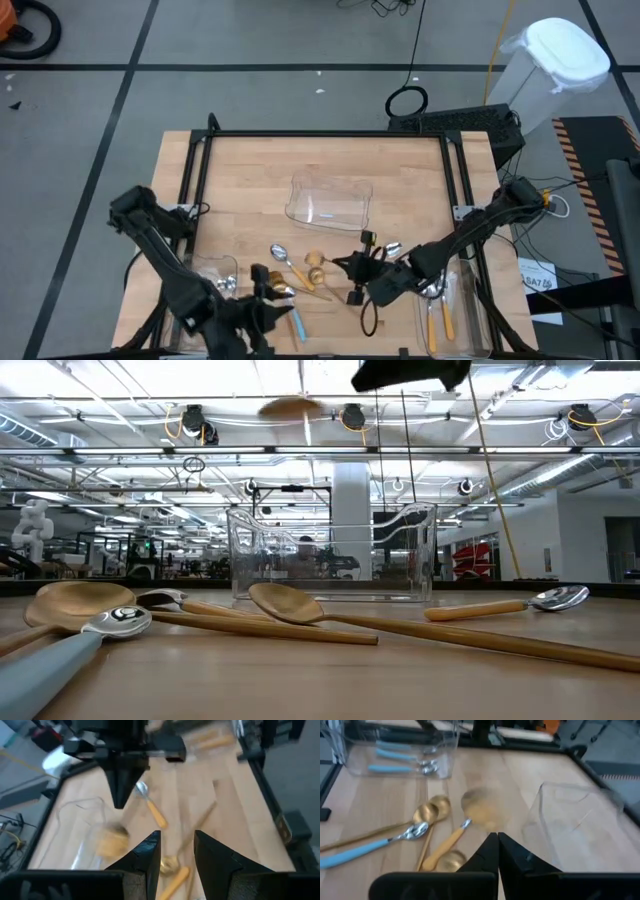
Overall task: Sort silverware by color (type)
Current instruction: Put the gold spoon into the top transparent bin
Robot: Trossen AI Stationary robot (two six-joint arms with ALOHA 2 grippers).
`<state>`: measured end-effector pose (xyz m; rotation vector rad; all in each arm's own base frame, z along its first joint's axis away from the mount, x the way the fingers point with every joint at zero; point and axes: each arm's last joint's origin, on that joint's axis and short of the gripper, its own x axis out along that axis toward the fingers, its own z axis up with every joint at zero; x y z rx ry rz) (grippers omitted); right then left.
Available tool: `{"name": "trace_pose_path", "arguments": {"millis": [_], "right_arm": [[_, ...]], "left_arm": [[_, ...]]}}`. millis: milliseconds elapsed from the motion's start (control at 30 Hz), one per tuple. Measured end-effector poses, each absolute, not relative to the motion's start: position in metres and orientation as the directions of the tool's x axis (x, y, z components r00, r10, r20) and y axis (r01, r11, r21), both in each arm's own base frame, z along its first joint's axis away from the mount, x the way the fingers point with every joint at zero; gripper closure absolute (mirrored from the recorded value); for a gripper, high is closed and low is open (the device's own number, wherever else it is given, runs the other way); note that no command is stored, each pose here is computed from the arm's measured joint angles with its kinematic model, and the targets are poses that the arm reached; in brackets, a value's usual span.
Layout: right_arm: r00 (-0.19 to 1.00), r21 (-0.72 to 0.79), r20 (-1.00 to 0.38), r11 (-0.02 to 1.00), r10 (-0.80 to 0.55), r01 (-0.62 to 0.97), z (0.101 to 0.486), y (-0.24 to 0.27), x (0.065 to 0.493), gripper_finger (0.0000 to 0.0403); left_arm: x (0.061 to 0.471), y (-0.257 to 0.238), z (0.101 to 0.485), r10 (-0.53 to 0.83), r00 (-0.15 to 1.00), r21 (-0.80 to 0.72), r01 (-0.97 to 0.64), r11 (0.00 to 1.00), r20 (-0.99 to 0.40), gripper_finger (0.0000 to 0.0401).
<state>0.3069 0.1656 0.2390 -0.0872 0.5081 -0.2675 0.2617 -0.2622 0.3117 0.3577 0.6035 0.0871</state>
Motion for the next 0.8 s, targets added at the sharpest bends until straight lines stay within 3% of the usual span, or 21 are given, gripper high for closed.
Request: {"name": "trace_pose_path", "arguments": {"millis": [233,333,567,800], "right_arm": [[0.855,-0.196,-0.425,0.952,-0.297,0.234,0.265,0.143,0.305,0.0399],[0.844,-0.155,-0.469,0.965,-0.262,0.213,0.262,0.138,0.307,0.04],[0.823,0.022,-0.555,0.987,-0.12,0.158,0.234,0.156,0.316,0.0401],[0.806,0.046,-0.559,0.964,-0.194,0.263,0.187,0.166,0.338,0.0402]], "left_arm": [[0.247,-0.245,0.273,0.185,0.859,0.291,-0.044,0.956,-0.477,0.0284],[0.246,-0.244,0.252,0.191,0.878,0.237,-0.091,0.967,-0.44,0.0284],[0.24,-0.254,0.245,0.159,0.9,0.105,-0.126,0.986,-0.407,0.0284],[0.233,-0.271,0.232,0.166,0.909,0.169,-0.108,0.98,-0.381,0.0284]]}}
